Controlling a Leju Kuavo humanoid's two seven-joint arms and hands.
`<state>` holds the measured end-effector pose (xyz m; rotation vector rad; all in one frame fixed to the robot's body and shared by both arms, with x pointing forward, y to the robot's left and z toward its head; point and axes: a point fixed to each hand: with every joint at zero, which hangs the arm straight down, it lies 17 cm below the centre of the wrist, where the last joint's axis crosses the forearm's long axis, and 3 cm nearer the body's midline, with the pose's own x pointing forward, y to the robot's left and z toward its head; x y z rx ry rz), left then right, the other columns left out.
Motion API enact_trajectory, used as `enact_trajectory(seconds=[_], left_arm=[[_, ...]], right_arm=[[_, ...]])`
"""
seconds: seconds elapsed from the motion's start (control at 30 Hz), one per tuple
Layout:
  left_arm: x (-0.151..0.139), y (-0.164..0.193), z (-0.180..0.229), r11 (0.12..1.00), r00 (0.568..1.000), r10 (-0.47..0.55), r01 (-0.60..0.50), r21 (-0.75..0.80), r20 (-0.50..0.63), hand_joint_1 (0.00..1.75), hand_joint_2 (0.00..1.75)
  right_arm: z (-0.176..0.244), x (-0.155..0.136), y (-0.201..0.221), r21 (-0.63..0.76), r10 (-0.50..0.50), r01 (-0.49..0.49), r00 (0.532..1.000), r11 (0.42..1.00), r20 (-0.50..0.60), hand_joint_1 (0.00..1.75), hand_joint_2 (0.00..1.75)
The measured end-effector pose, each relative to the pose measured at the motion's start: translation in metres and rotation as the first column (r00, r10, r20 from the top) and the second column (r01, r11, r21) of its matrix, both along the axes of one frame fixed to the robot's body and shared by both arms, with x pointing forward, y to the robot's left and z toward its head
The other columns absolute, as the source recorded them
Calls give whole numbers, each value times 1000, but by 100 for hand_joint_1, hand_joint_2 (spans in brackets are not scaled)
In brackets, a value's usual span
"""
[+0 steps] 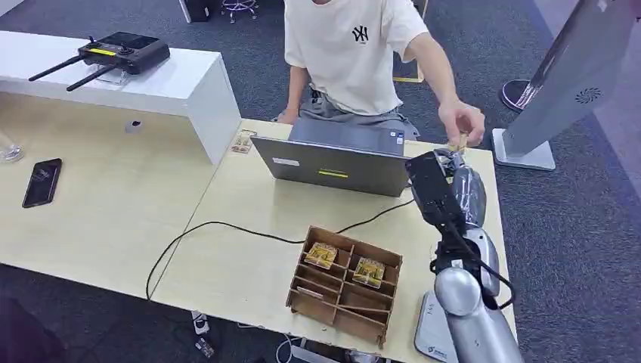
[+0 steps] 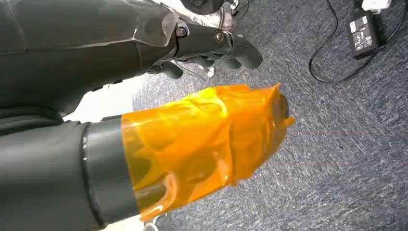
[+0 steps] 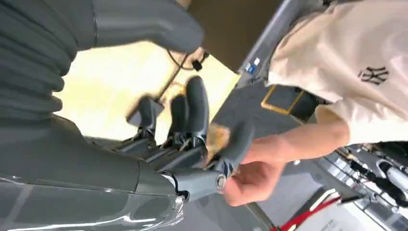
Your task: Pass the card to the sensor for recognition and then transmit it.
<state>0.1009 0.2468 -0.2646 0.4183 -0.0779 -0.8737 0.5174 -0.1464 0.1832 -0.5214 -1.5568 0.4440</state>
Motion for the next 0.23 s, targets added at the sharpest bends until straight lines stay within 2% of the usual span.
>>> enact_trajectory(seconds=[0.13,0.23], left_arm=[[1,0,0,1000,1000,21,-21,-9,21,0,0],[0,-1,-1,999,999,39,-39,-19,35,0,0]], right_arm=[[-15,-21,5,138,27,-27,1000,990,4,0,175],[-22,-42,11,283,58,-58,998,957,10,0,175]])
